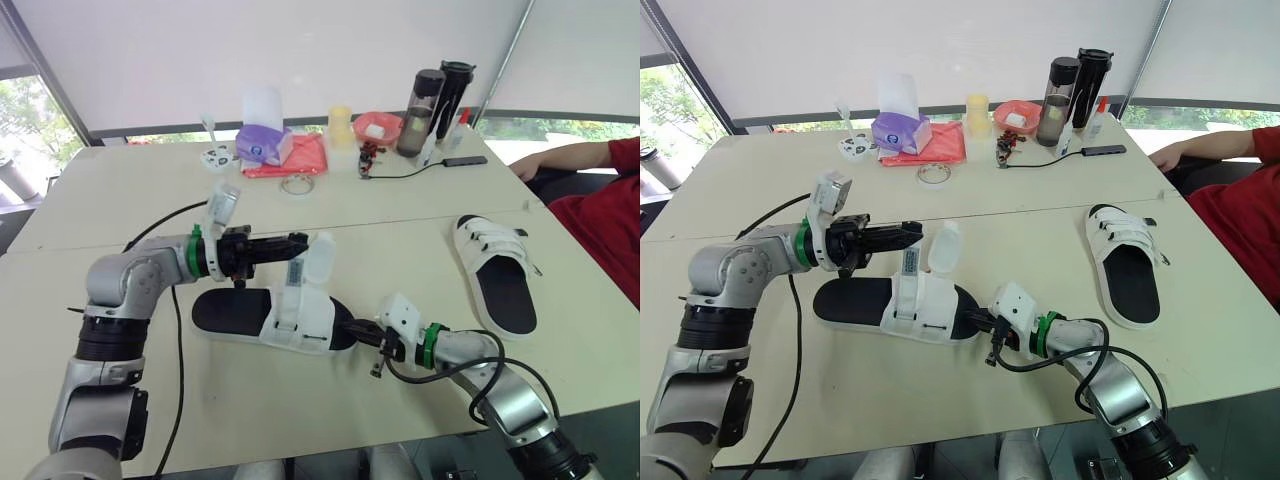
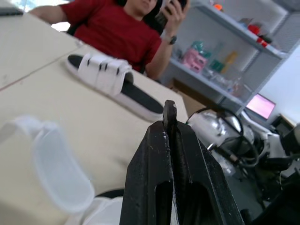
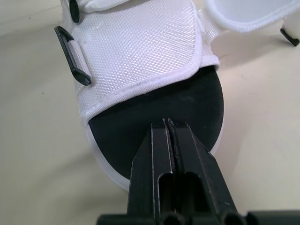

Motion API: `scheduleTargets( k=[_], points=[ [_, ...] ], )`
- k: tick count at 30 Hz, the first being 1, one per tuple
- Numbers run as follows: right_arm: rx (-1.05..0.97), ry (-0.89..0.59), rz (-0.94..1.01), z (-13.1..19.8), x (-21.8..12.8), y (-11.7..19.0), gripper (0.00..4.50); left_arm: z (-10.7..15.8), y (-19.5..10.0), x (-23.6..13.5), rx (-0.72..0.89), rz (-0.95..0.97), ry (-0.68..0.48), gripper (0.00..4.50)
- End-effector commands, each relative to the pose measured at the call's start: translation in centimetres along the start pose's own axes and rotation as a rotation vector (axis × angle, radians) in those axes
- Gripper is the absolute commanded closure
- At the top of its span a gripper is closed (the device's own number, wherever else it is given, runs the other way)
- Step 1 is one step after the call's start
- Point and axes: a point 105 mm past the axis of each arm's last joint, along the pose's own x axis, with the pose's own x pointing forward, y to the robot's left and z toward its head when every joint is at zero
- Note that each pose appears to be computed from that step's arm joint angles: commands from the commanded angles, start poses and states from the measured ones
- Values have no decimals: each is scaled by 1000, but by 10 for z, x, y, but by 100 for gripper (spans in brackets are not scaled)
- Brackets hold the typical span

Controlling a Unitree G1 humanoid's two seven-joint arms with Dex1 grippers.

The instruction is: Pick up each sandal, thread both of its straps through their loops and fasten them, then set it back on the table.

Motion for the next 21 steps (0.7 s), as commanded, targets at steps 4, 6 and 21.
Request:
scheduleTargets(
  k=[4,6,21],
  points=[
    [34,68,11,-19,0,6,450,17,-15,1,47,-18,-56,446],
    [33,73,14,-20,-1,6,450,16,-7,-2,34,19,-68,446],
    [28,79,23,-22,-1,8,450,-13,53,-15,-49,215,-51,446]
  ],
)
